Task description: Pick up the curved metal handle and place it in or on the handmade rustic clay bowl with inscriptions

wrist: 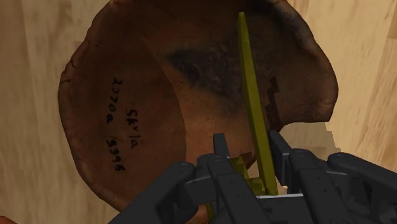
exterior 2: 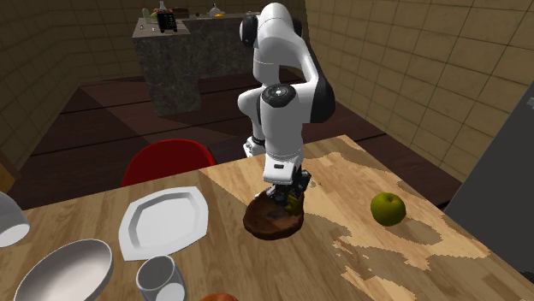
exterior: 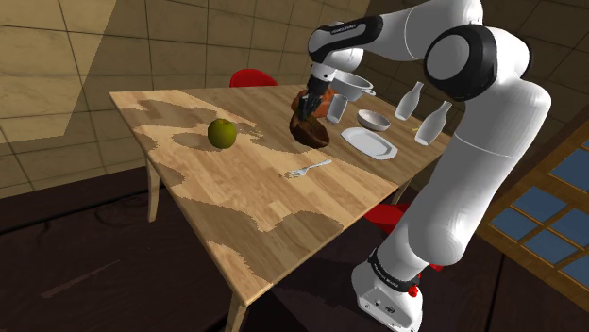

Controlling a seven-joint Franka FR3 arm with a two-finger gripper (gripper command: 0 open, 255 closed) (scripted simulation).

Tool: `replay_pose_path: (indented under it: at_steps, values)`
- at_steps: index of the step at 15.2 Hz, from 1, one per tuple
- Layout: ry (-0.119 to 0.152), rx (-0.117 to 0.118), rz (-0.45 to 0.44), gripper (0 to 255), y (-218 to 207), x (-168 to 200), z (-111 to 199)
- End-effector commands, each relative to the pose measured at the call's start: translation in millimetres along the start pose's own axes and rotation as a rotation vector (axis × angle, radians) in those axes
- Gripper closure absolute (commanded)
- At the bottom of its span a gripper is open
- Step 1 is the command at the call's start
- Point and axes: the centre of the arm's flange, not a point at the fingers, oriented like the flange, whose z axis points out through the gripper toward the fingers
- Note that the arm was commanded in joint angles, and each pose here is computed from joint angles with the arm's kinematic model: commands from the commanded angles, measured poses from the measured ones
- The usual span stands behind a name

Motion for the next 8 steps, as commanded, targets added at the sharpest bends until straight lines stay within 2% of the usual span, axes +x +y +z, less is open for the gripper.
replay_pose_path:
  at_steps: [1, 7, 8]
  values:
    - [0.0, 0.0, 0.0, 255, 0.9, 0.1, 4.8]
    - [0.0, 0.0, 0.0, 255, 0.9, 0.1, 4.8]
    - [0.0, 0.0, 0.0, 0, 0.9, 0.2, 4.8]
